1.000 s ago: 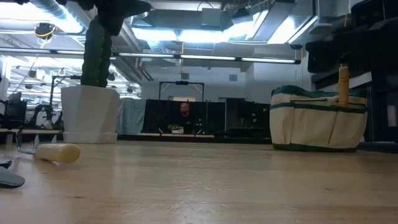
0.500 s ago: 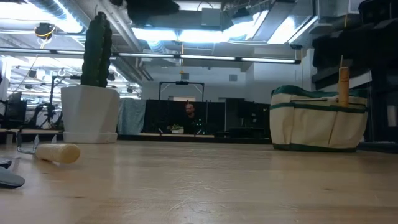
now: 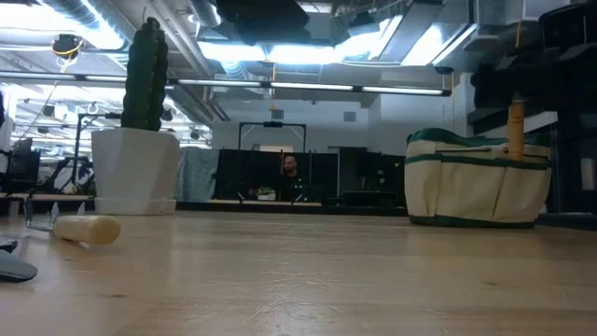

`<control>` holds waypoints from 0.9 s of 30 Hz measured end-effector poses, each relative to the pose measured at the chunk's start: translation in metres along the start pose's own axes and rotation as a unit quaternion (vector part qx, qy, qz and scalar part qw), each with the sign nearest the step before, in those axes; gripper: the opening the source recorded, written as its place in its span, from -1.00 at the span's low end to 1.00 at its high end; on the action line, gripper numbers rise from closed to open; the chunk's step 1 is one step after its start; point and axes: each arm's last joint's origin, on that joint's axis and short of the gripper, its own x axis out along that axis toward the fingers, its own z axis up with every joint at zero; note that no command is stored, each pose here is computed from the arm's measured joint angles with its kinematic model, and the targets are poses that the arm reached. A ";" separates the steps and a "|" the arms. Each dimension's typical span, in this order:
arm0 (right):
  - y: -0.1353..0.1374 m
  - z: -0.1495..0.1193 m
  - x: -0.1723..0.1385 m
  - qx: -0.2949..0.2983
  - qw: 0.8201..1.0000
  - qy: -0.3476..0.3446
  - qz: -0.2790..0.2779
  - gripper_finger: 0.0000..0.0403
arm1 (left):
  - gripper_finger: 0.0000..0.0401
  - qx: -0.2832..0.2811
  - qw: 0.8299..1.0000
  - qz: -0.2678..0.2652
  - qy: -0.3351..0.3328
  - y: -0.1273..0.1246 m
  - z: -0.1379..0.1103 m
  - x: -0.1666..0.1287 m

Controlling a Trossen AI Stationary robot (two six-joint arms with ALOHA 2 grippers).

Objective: Pick & Place Garden tools in Gardening bag
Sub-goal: Move the gardening bag to the top center of the table

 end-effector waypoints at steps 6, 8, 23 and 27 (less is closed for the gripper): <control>0.000 -0.005 -0.004 0.036 0.999 0.027 -0.003 0.09 | 0.06 0.048 0.998 0.014 0.034 0.013 0.008 0.017; 0.000 -0.006 -0.005 0.036 0.999 0.029 -0.002 0.09 | 0.06 0.065 0.997 0.020 0.036 0.018 0.010 0.022; 0.001 -0.008 -0.006 0.048 0.998 0.042 0.000 0.09 | 0.06 0.152 0.987 0.015 0.048 0.054 0.011 0.078; 0.001 -0.008 -0.006 0.048 0.998 0.042 0.001 0.09 | 0.06 0.188 0.981 0.025 0.034 0.062 0.015 0.093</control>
